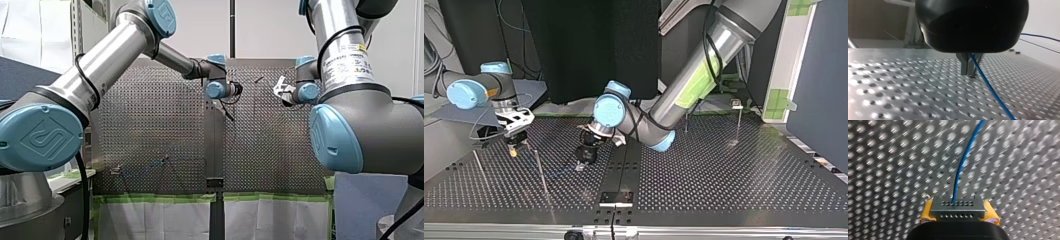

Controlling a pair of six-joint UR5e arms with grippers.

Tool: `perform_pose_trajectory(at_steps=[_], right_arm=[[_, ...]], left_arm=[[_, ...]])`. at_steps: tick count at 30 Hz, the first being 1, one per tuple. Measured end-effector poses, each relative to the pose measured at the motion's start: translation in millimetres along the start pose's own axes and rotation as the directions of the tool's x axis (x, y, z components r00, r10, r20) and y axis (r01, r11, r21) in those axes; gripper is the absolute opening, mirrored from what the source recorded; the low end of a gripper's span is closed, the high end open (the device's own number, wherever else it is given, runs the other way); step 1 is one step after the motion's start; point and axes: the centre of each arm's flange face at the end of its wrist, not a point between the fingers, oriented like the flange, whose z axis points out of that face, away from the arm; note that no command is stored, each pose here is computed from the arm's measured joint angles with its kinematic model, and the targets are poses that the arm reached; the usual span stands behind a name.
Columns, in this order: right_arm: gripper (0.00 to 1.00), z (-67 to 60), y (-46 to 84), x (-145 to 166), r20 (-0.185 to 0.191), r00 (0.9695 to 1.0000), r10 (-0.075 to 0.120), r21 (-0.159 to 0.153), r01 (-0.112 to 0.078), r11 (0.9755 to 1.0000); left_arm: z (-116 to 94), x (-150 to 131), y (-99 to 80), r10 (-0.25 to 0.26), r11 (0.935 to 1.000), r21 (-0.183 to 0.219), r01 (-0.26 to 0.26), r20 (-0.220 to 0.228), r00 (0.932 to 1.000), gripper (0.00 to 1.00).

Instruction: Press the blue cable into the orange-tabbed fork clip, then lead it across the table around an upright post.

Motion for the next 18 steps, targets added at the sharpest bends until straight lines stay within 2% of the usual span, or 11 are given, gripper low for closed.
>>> perform_pose_trajectory(at_steps=[3,5,7,8,10,11,13,14,16,17,18], right_arm=[[0.00,-1.2,6.1,-10,0.016,0.9999,-0.005,-0.011,0.005,0.9999],[0.00,-1.7,10.0,-18,0.026,0.9996,-0.009,-0.018,0.009,0.9998],[0.00,-2.0,14.9,-27,0.036,0.9993,-0.012,-0.024,0.013,0.9996],[0.00,-2.1,17.3,-31,0.040,0.9991,-0.012,-0.026,0.014,0.9996],[0.00,-2.5,22.7,-40,0.048,0.9988,-0.014,-0.031,0.016,0.9994],[0.00,-2.8,25.2,-44,0.051,0.9986,-0.016,-0.034,0.018,0.9993],[0.00,-4.1,30.3,-52,0.055,0.9983,-0.019,-0.038,0.021,0.9990],[0.00,-4.7,32.1,-54,0.056,0.9982,-0.021,-0.039,0.023,0.9990],[0.00,-5.8,35.5,-58,0.055,0.9982,-0.024,-0.041,0.027,0.9988],[0.00,-6.4,37.0,-59,0.055,0.9982,-0.026,-0.042,0.028,0.9987],[0.00,-7.3,39.3,-61,0.054,0.9982,-0.027,-0.044,0.029,0.9986]], left_arm=[[-2,8,2.2,0.021,0.9996,-0.019,-0.022,-0.012,0.9997,0.02],[-3,10,2.9,0.030,0.9992,-0.027,-0.030,-0.018,0.9994,0.05],[-4,11,3.9,0.033,0.9989,-0.033,-0.034,-0.022,0.9992,0.20],[-4,11,4.6,0.033,0.9987,-0.037,-0.034,-0.025,0.9991,0.20],[-5,11,5.1,0.032,0.9986,-0.040,-0.034,-0.029,0.9991,0.41],[-5,11,5.3,0.029,0.9987,-0.042,-0.031,-0.030,0.9991,0.41],[-5,11,5.9,0.023,0.9987,-0.044,-0.024,-0.030,0.9993,0.53],[-5,11,6.4,0.017,0.9988,-0.045,-0.018,-0.029,0.9994,0.53],[-5,10,7.1,0.009,0.9989,-0.047,-0.010,-0.026,0.9996,0.64],[-5,10,7.1,0.004,0.9989,-0.047,-0.005,-0.023,0.9997,0.64],[-4,10,6.9,0.000,0.9989,-0.047,-0.001,-0.020,0.9998,0.75]])
